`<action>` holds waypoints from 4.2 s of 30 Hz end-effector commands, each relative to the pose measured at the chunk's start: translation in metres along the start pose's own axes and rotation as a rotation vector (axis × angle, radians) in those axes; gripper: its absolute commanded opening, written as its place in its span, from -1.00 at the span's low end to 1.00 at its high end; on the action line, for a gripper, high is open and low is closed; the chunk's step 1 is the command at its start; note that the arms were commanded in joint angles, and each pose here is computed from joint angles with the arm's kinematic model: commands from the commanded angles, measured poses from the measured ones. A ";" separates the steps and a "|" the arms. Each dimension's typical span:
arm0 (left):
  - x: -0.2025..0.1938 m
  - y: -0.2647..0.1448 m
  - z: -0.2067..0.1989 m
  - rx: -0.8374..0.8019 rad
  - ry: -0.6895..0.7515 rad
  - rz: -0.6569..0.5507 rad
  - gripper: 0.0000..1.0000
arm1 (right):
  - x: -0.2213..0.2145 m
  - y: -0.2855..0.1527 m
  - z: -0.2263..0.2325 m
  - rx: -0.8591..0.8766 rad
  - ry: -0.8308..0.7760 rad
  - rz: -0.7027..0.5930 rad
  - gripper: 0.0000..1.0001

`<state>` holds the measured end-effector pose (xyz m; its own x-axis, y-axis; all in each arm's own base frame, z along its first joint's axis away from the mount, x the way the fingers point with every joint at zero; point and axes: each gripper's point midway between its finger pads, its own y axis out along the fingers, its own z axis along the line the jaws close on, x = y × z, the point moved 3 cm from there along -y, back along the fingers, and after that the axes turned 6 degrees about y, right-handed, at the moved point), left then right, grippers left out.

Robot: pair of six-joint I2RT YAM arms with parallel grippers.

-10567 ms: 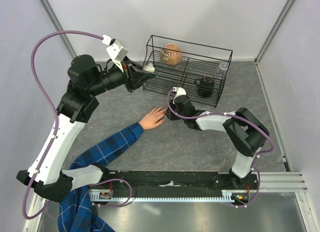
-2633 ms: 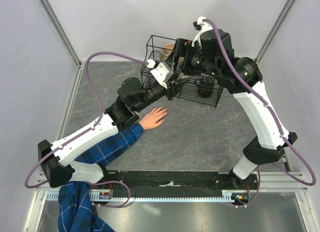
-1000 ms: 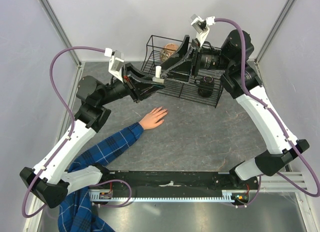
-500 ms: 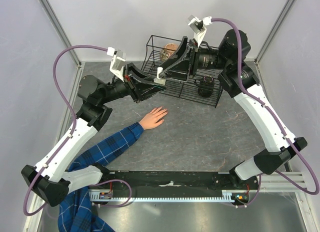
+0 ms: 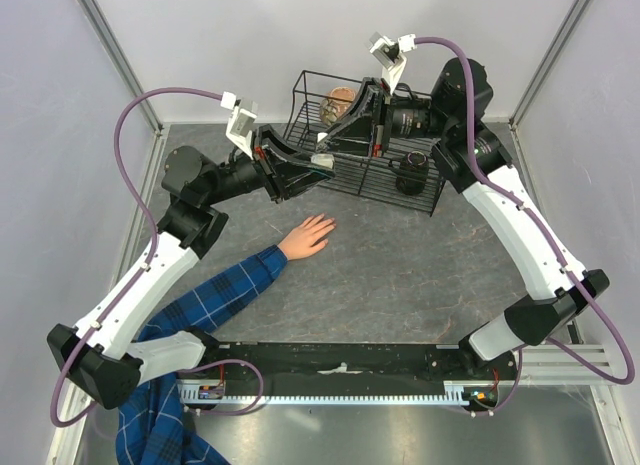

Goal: Paint the nails

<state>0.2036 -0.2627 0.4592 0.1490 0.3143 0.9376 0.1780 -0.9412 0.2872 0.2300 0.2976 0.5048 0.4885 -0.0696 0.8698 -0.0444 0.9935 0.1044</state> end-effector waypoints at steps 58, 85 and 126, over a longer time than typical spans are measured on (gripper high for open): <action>0.029 0.008 0.005 0.196 0.262 0.011 -0.97 | 0.017 -0.031 0.046 -0.400 -0.313 -0.103 0.89; 0.034 0.008 -0.020 -0.163 -0.082 0.015 -0.96 | 0.020 -0.012 0.026 0.003 -0.087 -0.067 0.07; 0.034 0.006 -0.015 -0.164 -0.073 0.022 -0.96 | 0.019 -0.006 0.015 -0.064 -0.093 -0.071 0.18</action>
<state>0.2039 -0.2651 0.4771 0.2673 0.2695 0.9252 0.0444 -0.9625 0.2675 0.2300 0.2920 0.5120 0.4630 -0.1105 0.8794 0.0313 0.9936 0.1084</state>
